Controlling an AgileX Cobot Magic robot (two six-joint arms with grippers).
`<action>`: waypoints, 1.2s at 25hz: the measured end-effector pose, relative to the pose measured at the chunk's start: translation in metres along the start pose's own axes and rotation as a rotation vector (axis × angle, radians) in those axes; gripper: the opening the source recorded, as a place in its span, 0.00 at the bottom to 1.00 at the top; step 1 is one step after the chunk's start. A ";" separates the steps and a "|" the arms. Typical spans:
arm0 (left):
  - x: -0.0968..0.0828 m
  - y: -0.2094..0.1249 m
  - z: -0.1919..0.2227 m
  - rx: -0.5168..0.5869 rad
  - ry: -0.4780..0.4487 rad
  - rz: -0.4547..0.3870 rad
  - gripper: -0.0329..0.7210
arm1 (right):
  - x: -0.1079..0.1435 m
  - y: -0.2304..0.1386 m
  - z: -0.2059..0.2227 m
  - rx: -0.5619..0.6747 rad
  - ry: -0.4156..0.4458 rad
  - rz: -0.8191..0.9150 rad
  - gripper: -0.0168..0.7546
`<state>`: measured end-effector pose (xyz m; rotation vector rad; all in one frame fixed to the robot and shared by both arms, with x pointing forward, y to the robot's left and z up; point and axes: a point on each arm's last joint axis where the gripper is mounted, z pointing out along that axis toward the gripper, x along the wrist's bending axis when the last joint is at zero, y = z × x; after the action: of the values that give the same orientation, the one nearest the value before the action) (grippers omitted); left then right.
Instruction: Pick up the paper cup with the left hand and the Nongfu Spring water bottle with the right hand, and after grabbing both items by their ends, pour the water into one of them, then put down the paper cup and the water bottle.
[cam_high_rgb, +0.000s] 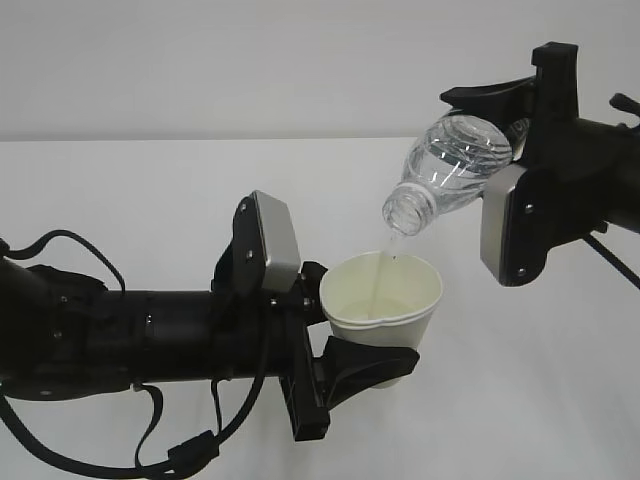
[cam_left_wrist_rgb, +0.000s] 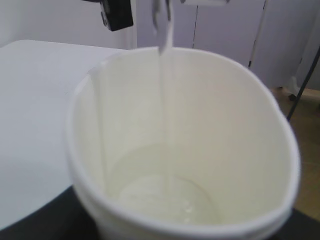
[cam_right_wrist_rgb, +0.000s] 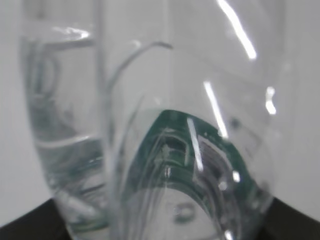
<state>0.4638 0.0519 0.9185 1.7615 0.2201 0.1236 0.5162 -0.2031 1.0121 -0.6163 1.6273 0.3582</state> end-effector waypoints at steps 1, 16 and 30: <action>0.000 0.000 0.000 0.000 0.000 0.000 0.64 | 0.000 0.000 0.000 0.000 0.000 0.000 0.60; 0.000 0.000 0.000 0.000 0.000 0.000 0.64 | 0.000 0.000 0.000 0.000 0.000 0.000 0.58; 0.000 0.000 0.000 0.000 0.000 -0.001 0.64 | 0.000 0.000 0.000 0.000 -0.001 -0.032 0.58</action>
<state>0.4638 0.0519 0.9185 1.7614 0.2208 0.1231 0.5163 -0.2031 1.0123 -0.6416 1.6149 0.3345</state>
